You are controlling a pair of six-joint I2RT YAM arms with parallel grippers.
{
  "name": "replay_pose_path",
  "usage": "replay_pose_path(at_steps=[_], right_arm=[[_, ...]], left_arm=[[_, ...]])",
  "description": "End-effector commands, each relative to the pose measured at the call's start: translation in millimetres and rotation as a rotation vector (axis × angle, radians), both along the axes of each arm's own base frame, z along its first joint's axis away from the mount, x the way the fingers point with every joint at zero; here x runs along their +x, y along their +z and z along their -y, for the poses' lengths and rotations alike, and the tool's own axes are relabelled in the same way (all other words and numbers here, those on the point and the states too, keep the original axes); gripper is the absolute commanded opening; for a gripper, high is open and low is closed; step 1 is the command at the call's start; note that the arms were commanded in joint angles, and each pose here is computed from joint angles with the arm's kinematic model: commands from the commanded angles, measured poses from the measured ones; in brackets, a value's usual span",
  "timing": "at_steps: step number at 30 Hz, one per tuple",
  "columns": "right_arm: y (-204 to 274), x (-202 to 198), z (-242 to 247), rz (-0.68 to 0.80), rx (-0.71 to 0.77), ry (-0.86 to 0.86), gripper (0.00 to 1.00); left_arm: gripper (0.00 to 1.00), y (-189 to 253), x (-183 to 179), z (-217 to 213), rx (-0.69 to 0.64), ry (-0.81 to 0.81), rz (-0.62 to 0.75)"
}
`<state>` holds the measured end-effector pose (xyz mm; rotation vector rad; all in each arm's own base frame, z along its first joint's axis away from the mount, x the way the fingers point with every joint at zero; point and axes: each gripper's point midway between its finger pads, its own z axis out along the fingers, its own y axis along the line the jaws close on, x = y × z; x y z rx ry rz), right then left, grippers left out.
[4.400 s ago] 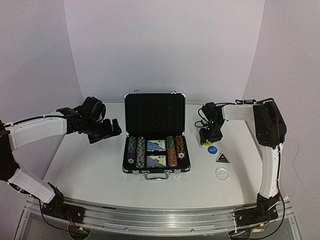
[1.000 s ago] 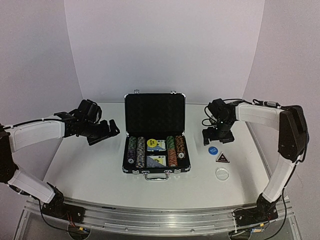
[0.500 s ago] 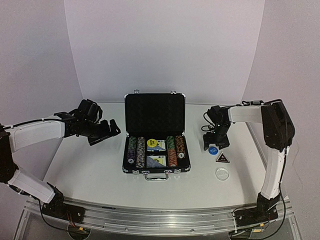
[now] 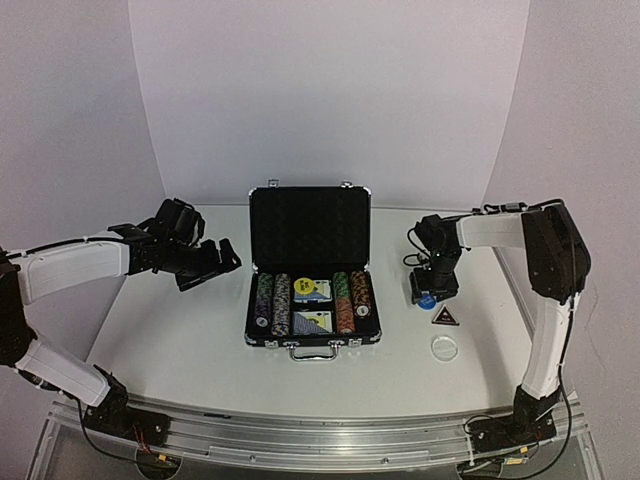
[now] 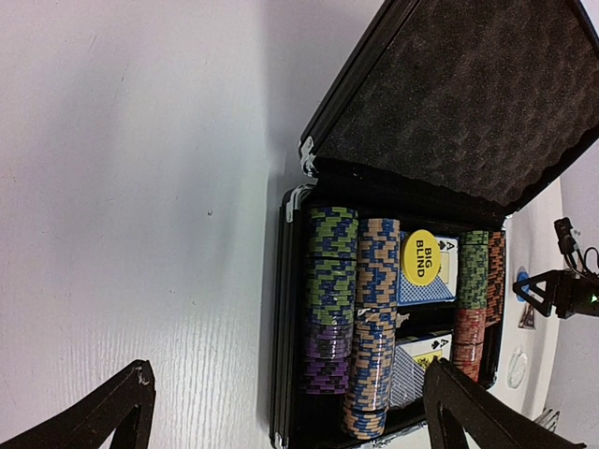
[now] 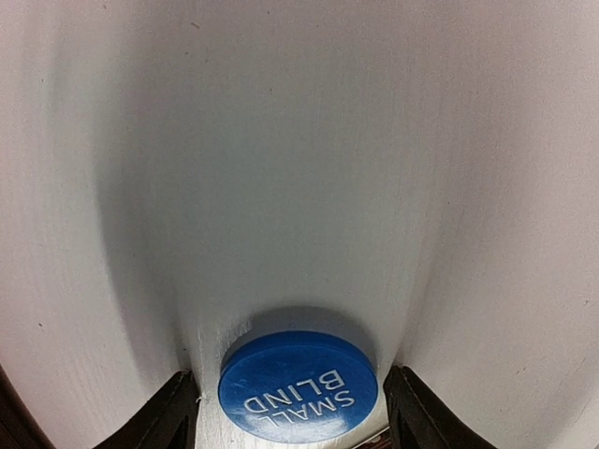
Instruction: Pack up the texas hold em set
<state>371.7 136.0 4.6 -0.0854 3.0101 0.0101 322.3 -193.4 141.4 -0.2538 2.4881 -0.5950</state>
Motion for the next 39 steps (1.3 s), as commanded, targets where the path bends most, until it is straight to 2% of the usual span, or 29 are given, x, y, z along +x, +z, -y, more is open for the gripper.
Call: replay_pose_path(at_steps=[1, 5, 14, 19, 26, 32, 39], right_arm=[[-3.2, -15.0, 5.5, -0.038, -0.003, 0.003, 0.65], [-11.8, -13.3, 4.7, -0.054, -0.010, 0.010, 0.62], [-10.4, -12.2, 1.6, -0.050, 0.007, 0.011, 0.43], [5.5, -7.4, 0.9, -0.008, 0.015, 0.006, 0.39], [58.3, -1.2, -14.0, 0.115, 0.075, 0.024, 0.38], [103.4, -9.2, -64.6, 0.195, 0.136, 0.143, 0.38], [131.6, -27.8, -181.9, 0.254, 0.233, 0.438, 0.38]], left_arm=[[1.00, 10.0, -1.1, -1.3, -0.034, 0.013, 0.025], [1.00, 9.5, -1.6, -1.6, -0.035, 0.016, 0.023], [1.00, 11.2, -2.8, -2.6, -0.038, 0.019, 0.026], [1.00, 12.1, -2.2, -2.1, -0.039, 0.019, 0.027], [1.00, 11.6, 0.0, 0.8, -0.043, 0.010, 0.027], [1.00, 11.0, 2.7, 2.9, -0.040, 0.001, 0.030], [1.00, 12.3, 3.1, 3.7, -0.035, -0.010, 0.035]])
